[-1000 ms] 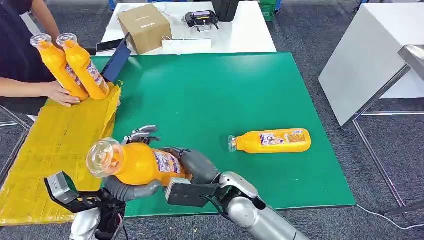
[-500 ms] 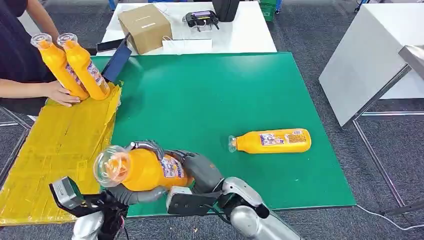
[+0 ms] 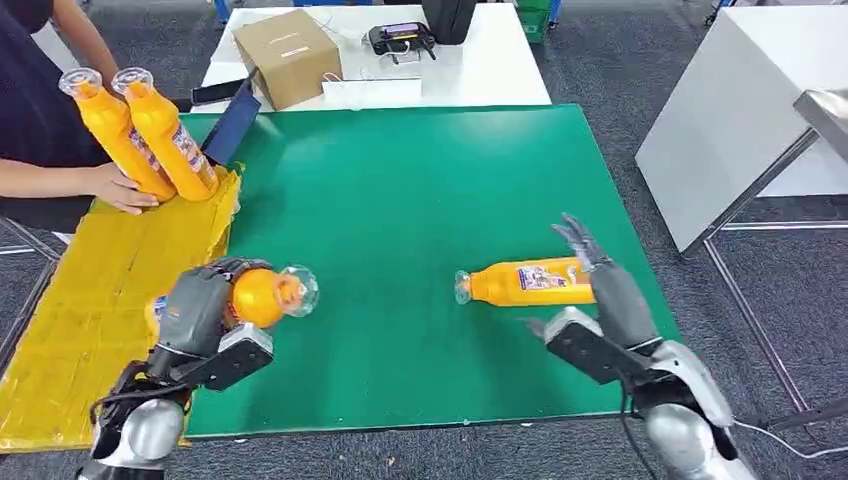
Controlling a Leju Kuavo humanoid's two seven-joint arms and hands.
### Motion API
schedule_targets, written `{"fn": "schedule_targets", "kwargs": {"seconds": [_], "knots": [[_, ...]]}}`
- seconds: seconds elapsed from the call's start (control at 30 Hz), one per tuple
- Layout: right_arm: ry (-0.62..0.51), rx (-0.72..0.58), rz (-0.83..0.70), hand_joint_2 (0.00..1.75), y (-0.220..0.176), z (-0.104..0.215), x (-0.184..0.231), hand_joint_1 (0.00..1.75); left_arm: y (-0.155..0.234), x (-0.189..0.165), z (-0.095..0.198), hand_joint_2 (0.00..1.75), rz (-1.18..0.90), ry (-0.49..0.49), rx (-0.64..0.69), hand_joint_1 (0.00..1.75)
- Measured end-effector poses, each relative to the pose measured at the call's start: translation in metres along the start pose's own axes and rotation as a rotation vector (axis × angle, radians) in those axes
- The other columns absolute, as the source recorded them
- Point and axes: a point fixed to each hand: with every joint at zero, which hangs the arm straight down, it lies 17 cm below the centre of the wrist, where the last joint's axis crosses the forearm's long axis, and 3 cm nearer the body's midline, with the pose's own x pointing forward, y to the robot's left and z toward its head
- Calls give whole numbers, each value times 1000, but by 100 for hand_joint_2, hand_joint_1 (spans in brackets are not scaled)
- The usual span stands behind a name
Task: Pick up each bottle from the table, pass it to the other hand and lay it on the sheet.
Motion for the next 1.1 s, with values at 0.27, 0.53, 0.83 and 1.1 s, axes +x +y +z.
{"fn": "schedule_targets", "kwargs": {"seconds": [0.27, 0.53, 0.83, 1.1], "knots": [[33, -12, 53, 175, -38, -12, -15, 0, -10, -93, -11, 175, -510, 84, -121, 175], [30, 4, 69, 175, -35, -31, -13, 0, -51, -141, 6, 175, -546, 116, -304, 0], [17, 37, 74, 175, -23, -46, -8, 0, -79, -180, 23, 0, -491, 180, -479, 0], [82, 146, 164, 175, -4, -58, -30, 0, -90, -182, 32, 0, -349, 183, -511, 0]]}}
